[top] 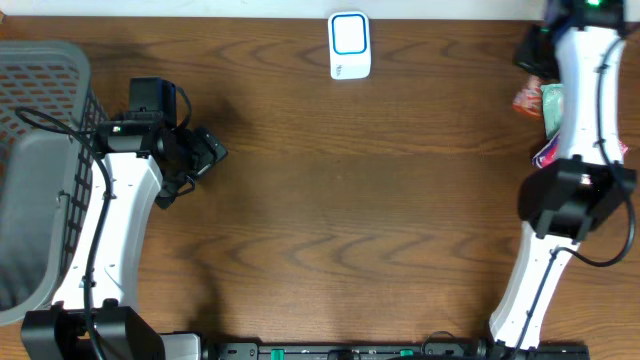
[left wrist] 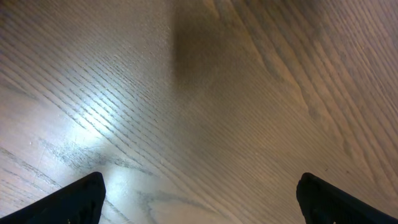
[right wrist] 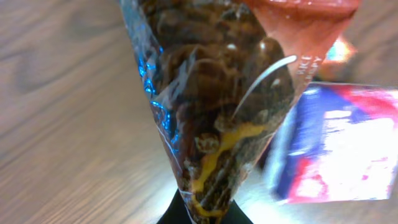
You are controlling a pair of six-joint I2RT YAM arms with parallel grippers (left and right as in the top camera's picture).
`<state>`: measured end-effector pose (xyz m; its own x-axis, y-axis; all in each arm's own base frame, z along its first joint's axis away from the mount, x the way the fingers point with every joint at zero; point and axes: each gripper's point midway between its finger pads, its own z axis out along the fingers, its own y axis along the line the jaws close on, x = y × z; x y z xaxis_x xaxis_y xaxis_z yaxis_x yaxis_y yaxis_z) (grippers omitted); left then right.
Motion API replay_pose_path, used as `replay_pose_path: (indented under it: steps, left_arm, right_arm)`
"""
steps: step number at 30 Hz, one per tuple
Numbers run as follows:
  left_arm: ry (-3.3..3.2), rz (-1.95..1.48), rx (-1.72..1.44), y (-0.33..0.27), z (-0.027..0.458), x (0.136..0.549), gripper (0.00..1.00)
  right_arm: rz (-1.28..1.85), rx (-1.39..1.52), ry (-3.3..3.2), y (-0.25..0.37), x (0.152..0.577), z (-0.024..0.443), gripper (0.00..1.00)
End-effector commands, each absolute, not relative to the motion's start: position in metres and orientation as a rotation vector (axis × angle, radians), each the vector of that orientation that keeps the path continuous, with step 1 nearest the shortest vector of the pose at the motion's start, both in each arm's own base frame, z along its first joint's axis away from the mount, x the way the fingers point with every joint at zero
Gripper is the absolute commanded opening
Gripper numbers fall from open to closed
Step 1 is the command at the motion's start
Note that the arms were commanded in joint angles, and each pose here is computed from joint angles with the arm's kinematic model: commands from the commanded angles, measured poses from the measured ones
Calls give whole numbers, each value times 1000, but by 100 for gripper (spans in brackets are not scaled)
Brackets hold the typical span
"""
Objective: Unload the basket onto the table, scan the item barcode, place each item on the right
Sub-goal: 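Carry the red bag right and drop it by the scanned items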
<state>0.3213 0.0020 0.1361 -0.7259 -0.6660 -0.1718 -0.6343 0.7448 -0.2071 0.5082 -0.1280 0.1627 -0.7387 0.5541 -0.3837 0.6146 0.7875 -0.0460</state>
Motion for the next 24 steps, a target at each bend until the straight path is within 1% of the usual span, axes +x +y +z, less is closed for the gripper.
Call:
replay_pose_path:
  steps: [1,4,9,12,14,16,17,19,20,22,24]
  left_arm:
    - [2707,-181,-1026,5,137,321,98]
    - [2707,-181,-1026,5,137,321,98]
    - [2707,-181,-1026,5,137,321,98]
    - [2707,-181,-1026,5,137,321,98]
    - [2707,-181,-1026,5,137,321,98]
    - [2707,-181,-1026,5,137,321,98]
    - [2707,-181,-1026,5,137,321,98]
    - [2707,-181,-1026,5,137,321,98]
    - [2707,-181,-1026,5,137,321,98]
    - [2707,-181,-1026,5,137,321,98]
    - [2707,-181,-1026,5,137,321,98]
  right_arm:
    - [-292,901,2664,-148,493,155,1]
    - [-260,956,2676,-163,488,139,1]
    - [-144,995,2650,-169,499,113,1]
    - [-167,1096,2602,-179,498,102,2]
    - [-200,1157,2572,-187,495,97,6]
    - [-212,1175,2568,-189,493,94,25]
    - [-212,1177,2568,-190,493,94,24]
    - [-215,1182,2581,-189,488,96,18]
    - [-217,1184,2587,-189,486,96,18]
    - [-222,1191,2609,-187,481,96,26]
    - [-213,1195,2627,-184,475,100,29]
